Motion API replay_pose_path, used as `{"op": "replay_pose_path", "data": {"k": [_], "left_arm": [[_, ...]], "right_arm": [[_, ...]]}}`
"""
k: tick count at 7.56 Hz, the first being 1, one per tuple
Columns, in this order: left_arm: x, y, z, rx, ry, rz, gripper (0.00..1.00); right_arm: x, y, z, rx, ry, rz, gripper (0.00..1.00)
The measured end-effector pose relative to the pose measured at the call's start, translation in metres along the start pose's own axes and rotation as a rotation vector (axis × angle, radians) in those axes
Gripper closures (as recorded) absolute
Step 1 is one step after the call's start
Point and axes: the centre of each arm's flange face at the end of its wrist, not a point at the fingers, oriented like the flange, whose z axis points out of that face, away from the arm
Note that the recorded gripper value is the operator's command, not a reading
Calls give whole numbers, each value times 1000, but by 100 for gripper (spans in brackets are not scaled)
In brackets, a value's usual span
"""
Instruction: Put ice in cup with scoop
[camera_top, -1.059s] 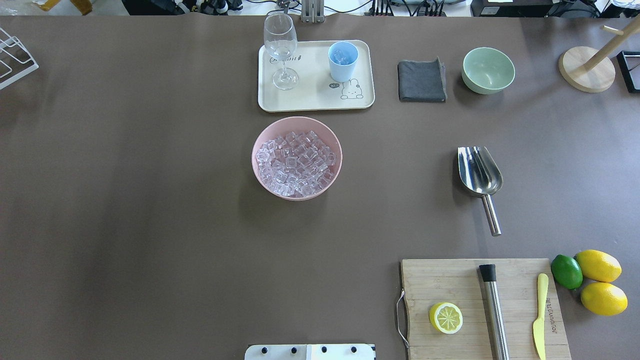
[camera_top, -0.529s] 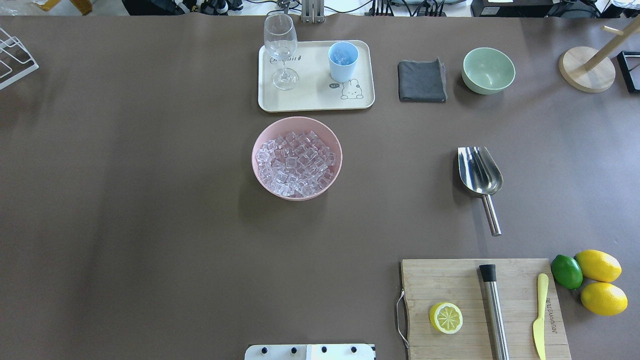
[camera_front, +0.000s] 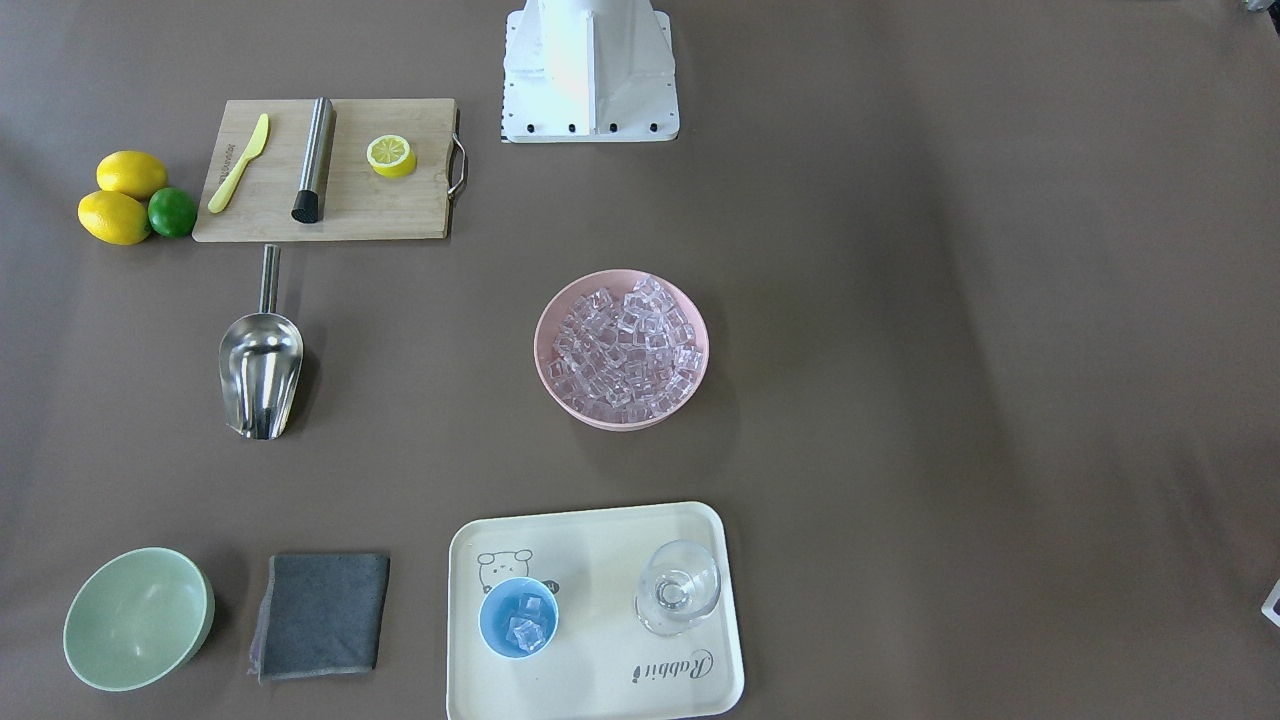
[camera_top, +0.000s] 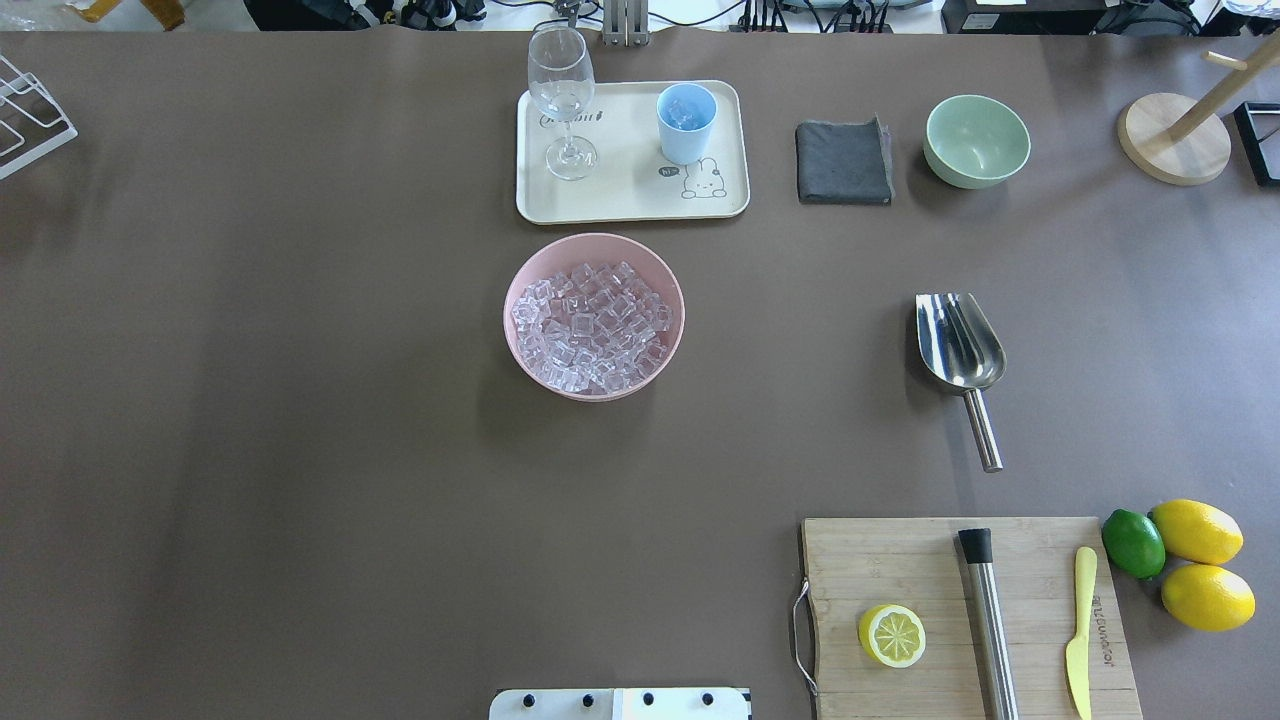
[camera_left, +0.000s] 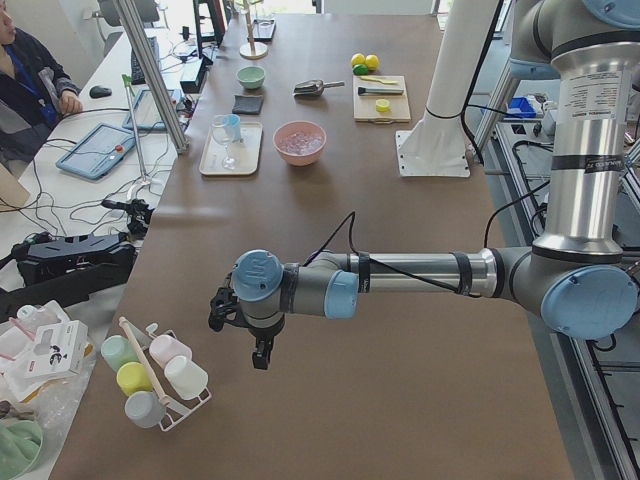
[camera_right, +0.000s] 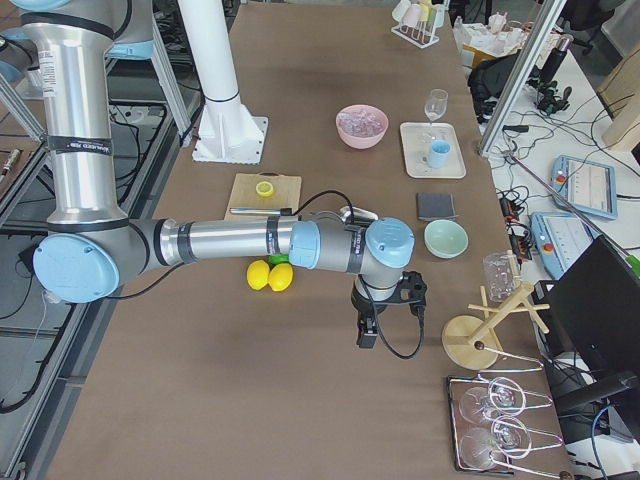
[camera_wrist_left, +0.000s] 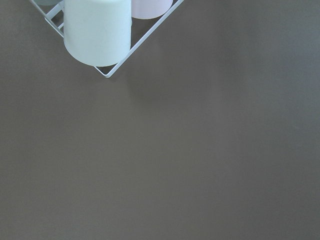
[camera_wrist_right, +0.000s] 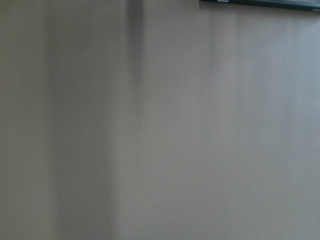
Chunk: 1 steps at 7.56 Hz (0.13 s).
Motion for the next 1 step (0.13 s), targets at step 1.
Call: {"op": "replay_pose_path", "data": {"k": [1], "left_arm": [[0,0,0,0,1,0,2]], "right_arm": [[0,0,0,2,0,-2,0]]}}
